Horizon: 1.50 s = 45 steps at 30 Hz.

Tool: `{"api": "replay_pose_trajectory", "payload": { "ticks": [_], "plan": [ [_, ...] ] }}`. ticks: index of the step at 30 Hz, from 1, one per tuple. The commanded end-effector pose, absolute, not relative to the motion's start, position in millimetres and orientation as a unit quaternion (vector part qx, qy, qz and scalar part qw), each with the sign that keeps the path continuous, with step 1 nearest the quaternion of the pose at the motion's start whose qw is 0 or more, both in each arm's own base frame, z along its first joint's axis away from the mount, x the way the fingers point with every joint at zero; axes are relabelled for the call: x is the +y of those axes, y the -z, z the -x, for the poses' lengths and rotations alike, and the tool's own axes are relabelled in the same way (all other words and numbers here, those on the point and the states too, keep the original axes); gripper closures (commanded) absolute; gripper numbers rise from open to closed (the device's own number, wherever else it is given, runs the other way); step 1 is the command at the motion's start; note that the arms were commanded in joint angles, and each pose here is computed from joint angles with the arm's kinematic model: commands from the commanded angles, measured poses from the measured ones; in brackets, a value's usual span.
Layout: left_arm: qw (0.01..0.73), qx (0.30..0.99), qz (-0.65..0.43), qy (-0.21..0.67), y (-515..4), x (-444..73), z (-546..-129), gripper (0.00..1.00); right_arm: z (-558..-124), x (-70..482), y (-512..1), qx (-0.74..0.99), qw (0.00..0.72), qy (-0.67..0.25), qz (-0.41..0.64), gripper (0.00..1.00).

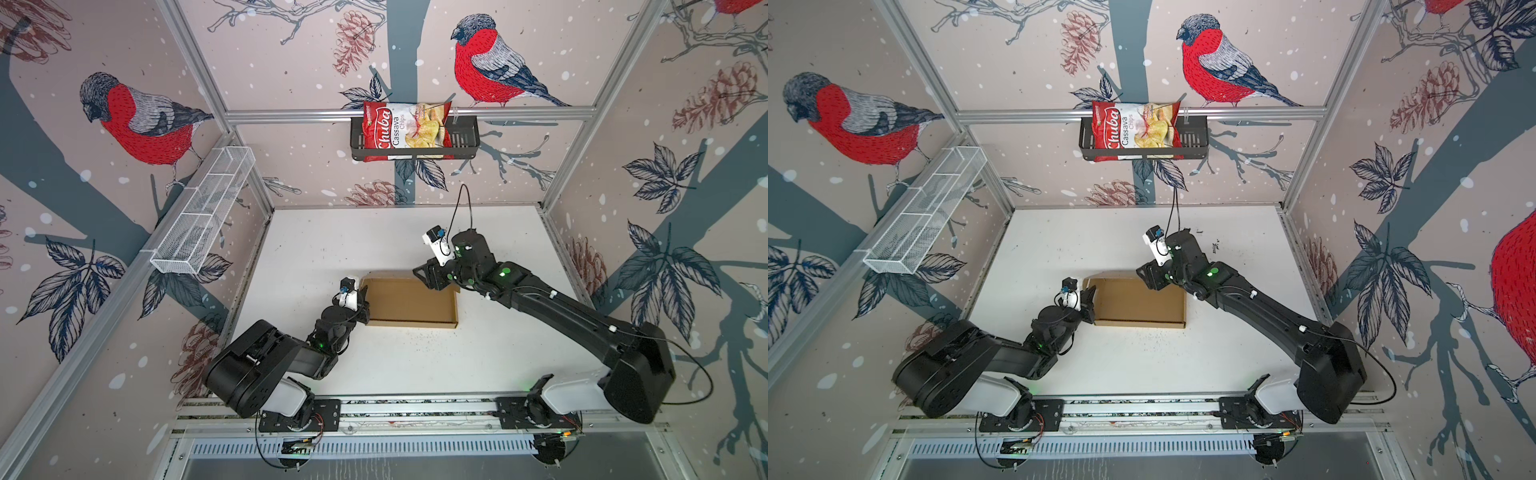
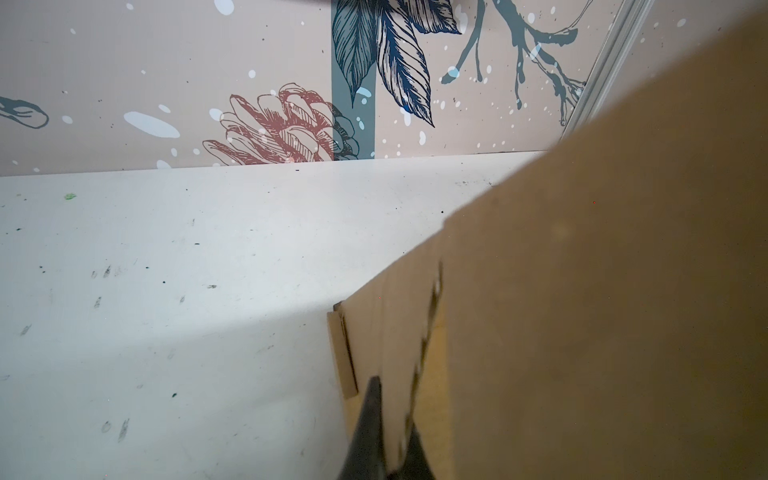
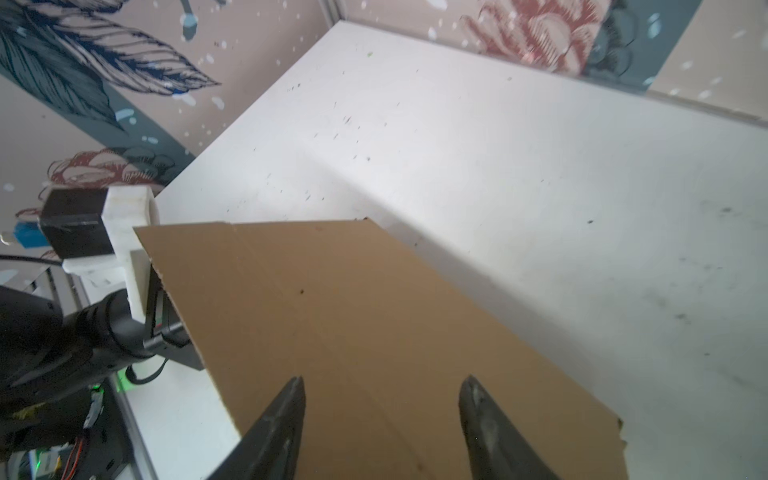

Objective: Fold the paper box

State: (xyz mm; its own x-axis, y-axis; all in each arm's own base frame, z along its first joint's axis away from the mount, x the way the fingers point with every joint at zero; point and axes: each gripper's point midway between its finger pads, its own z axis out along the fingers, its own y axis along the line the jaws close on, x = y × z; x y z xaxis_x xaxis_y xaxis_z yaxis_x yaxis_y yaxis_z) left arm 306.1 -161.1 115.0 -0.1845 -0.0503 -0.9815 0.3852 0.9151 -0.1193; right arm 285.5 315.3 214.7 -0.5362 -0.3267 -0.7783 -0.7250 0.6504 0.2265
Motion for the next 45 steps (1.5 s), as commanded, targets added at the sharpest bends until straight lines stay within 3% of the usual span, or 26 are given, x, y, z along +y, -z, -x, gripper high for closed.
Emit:
{"api": "replay_pose_trajectory", "payload": {
  "ticks": [1,11,15,24,31,40,45],
  "plan": [
    [0.630,0.751,-0.107,0.169,-115.8,-156.9,-304.0,0.91,-272.6,322.0,-196.6,0.839,0.325,-0.291,0.325,0.42],
    [0.629,0.757,-0.070,0.162,-127.2,-137.3,-290.5,0.58,-263.1,322.7,-158.5,0.852,0.298,-0.286,0.321,0.44],
    [0.617,0.766,-0.056,0.172,-128.8,-134.3,-285.1,0.51,-264.7,321.7,-148.5,0.856,0.293,-0.281,0.319,0.45],
    [0.578,0.799,-0.030,0.166,-135.7,-118.5,-265.6,0.51,-271.1,322.4,-137.3,0.864,0.289,-0.269,0.313,0.46],
    [0.575,0.802,0.008,0.159,-159.6,-104.1,-259.2,0.57,-273.3,323.4,-129.2,0.870,0.287,-0.258,0.306,0.48],
    [0.595,0.796,0.048,0.107,-223.3,-79.6,-261.9,0.60,-277.4,325.6,-137.6,0.873,0.313,-0.217,0.305,0.48],
    [0.598,0.790,-0.022,0.134,-271.5,-111.6,-275.7,0.59,-273.0,334.1,-148.5,0.868,0.331,-0.201,0.312,0.48]
  ]
}}
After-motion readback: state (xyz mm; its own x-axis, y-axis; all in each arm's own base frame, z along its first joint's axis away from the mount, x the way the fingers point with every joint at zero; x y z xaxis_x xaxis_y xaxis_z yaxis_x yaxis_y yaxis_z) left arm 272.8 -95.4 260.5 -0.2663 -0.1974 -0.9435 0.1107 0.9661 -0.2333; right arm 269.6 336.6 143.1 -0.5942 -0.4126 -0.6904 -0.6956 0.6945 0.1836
